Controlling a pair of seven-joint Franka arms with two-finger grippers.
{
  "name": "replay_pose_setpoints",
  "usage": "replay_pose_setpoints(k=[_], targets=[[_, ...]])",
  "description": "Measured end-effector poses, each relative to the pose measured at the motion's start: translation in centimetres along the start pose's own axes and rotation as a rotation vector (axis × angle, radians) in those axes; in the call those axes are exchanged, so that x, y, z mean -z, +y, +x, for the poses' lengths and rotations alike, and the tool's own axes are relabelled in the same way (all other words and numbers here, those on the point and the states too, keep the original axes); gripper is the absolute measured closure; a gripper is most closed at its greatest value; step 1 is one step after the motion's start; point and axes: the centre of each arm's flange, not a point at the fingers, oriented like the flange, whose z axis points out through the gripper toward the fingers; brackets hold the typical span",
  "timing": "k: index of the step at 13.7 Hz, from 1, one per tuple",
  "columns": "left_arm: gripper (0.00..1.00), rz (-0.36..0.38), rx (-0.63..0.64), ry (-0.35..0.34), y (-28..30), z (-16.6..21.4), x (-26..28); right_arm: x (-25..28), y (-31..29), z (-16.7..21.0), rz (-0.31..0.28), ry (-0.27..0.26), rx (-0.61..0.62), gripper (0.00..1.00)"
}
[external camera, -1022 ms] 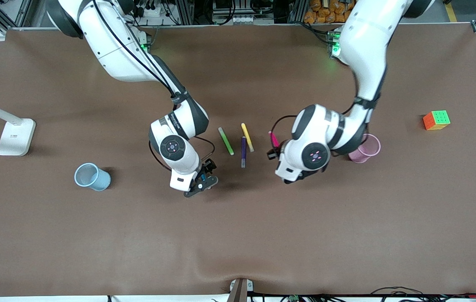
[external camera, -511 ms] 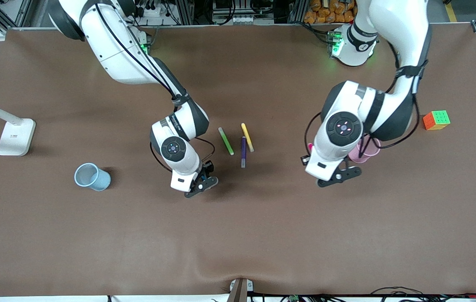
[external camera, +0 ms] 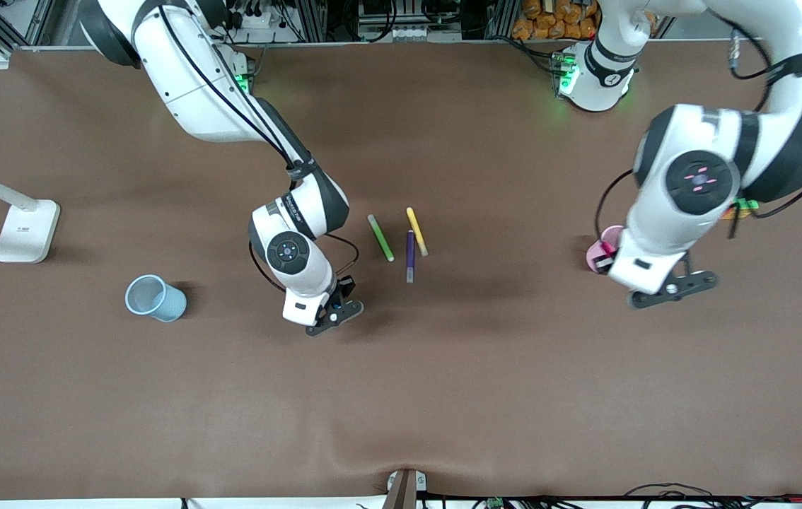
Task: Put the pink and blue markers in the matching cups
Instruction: 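Carry the pink marker over the pink cup with the left gripper, then drop the pink marker into the pink cup while the right gripper carries the blue marker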
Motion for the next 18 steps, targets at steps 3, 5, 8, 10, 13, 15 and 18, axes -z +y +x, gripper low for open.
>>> replay_pose_setpoints(k=[3,5,8,10,13,15,18], targets=[[0.82,-0.049,-0.015,0.067,-5.7,-0.8,-2.8,0.9,0.1,-0.2,-0.013,-0.101,0.01,0.83],[0.82,-0.07,-0.018,0.089,-6.8,-2.2,-5.3,2.6,0.8,0.0,-0.061,-0.158,0.034,0.83],[0.82,-0.099,-0.027,0.115,-6.4,-4.1,-8.4,6.2,2.4,0.1,-0.146,-0.222,0.069,0.83],[0.82,-0.106,-0.032,0.115,-6.4,-5.2,-10.1,7.6,3.4,-0.3,-0.163,-0.268,0.115,0.83],[0.82,-0.107,-0.036,0.104,-6.5,-6.2,-11.5,9.5,6.7,-1.2,-0.193,-0.337,0.211,0.83],[0.82,-0.106,-0.038,0.097,-6.5,-6.7,-12.1,10.6,8.2,-1.7,-0.229,-0.385,0.274,0.83],[0.82,-0.101,-0.043,0.078,-6.6,-7.5,-13.1,11.3,10.4,-2.6,-0.222,-0.45,0.356,0.83]])
